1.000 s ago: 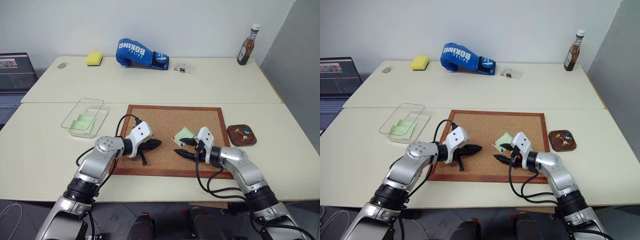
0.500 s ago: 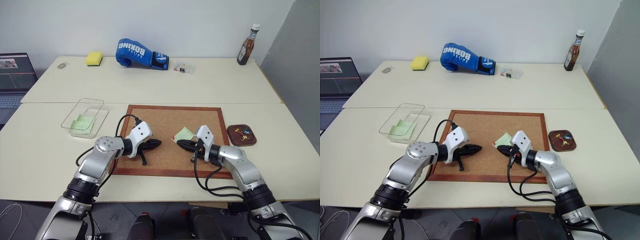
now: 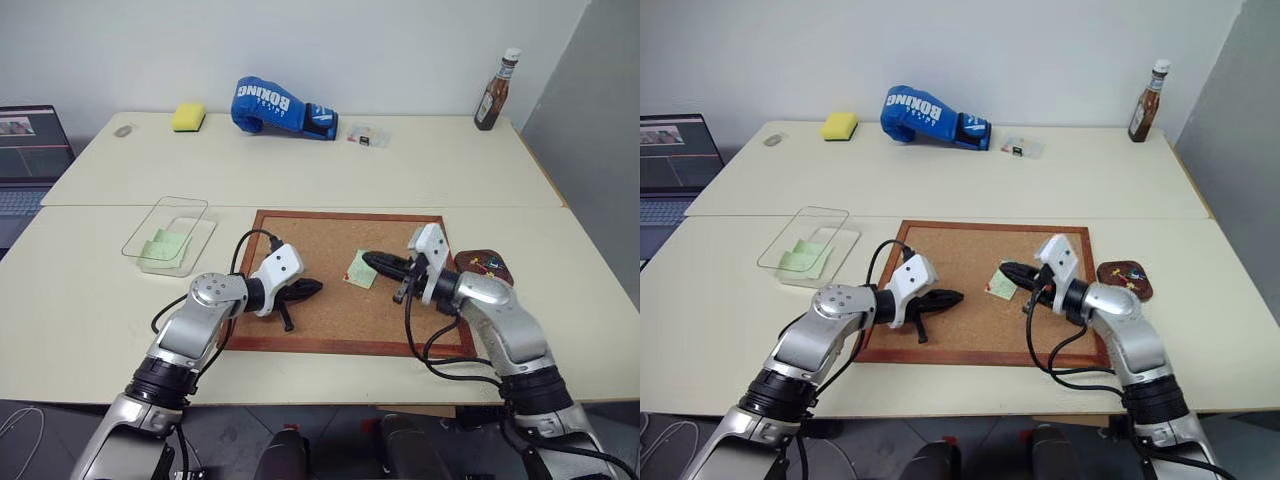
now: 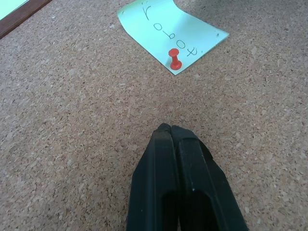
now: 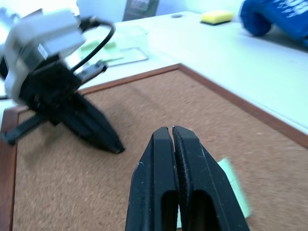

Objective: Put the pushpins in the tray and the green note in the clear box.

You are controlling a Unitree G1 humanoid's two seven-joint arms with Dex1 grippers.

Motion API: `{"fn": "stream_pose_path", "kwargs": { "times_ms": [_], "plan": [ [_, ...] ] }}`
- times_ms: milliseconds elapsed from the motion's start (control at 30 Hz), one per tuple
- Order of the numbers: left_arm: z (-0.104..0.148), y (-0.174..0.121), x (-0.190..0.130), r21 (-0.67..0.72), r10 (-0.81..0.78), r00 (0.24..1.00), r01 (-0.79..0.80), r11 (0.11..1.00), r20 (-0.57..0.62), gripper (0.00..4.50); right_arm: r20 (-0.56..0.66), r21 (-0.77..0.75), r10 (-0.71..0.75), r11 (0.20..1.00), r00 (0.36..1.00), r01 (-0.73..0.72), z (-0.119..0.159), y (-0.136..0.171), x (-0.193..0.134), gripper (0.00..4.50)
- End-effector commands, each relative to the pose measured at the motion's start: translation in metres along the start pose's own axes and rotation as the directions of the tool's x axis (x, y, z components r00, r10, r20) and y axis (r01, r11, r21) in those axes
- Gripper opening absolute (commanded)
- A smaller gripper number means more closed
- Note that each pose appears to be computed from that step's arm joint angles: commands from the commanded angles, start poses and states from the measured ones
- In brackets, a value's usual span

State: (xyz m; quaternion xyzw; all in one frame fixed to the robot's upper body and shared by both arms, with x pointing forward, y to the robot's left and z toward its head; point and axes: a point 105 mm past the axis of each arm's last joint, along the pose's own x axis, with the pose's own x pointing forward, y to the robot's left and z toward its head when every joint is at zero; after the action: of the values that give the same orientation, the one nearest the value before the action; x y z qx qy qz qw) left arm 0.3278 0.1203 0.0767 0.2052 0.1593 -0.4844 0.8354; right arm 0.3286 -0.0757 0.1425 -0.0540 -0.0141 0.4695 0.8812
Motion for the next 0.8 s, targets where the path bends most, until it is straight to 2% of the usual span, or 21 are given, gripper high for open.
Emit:
{"fn": "stream_pose_path", "kwargs": {
  "times_ms": [33, 100, 133, 200, 300, 500, 800],
  "plan": [
    [-0.049, -0.019, 0.005, -0.104, -0.066, 0.983, 0.048, 0.993, -0.169, 0.00, 0.070, 0.010, -0.116, 0.993, 0.991, 0.116, 0.028, -0.021, -0.015, 0.02],
    [-0.049, -0.019, 0.005, -0.103, -0.067, 0.983, 0.050, 0.993, -0.169, 0.00, 0.063, 0.014, -0.180, 0.984, 0.982, 0.180, 0.029, -0.032, -0.023, 0.02],
    [-0.049, -0.019, 0.005, -0.102, -0.067, 0.983, 0.051, 0.993, -0.168, 0.00, 0.028, -0.010, -0.272, 0.962, 0.962, 0.273, 0.024, -0.049, -0.034, 0.02],
    [-0.049, -0.019, 0.005, -0.102, -0.069, 0.983, 0.052, 0.993, -0.168, 0.00, -0.042, -0.046, -0.474, 0.880, 0.880, 0.472, 0.011, -0.086, -0.062, 0.02],
    [-0.049, -0.020, 0.006, -0.102, -0.073, 0.983, 0.056, 0.993, -0.168, 0.00, -0.105, -0.073, -0.604, 0.797, 0.790, 0.599, -0.003, -0.110, -0.092, 0.02],
    [-0.049, -0.021, 0.007, -0.100, -0.085, 0.982, 0.069, 0.993, -0.167, 0.00, -0.199, -0.037, -0.682, 0.723, 0.704, 0.690, -0.032, -0.123, -0.114, 0.02],
    [-0.048, -0.020, 0.007, -0.095, -0.088, 0.982, 0.073, 0.993, -0.169, 0.00, -0.262, 0.057, -0.675, 0.703, 0.690, 0.709, -0.052, -0.121, -0.112, 0.02]
  ]
}}
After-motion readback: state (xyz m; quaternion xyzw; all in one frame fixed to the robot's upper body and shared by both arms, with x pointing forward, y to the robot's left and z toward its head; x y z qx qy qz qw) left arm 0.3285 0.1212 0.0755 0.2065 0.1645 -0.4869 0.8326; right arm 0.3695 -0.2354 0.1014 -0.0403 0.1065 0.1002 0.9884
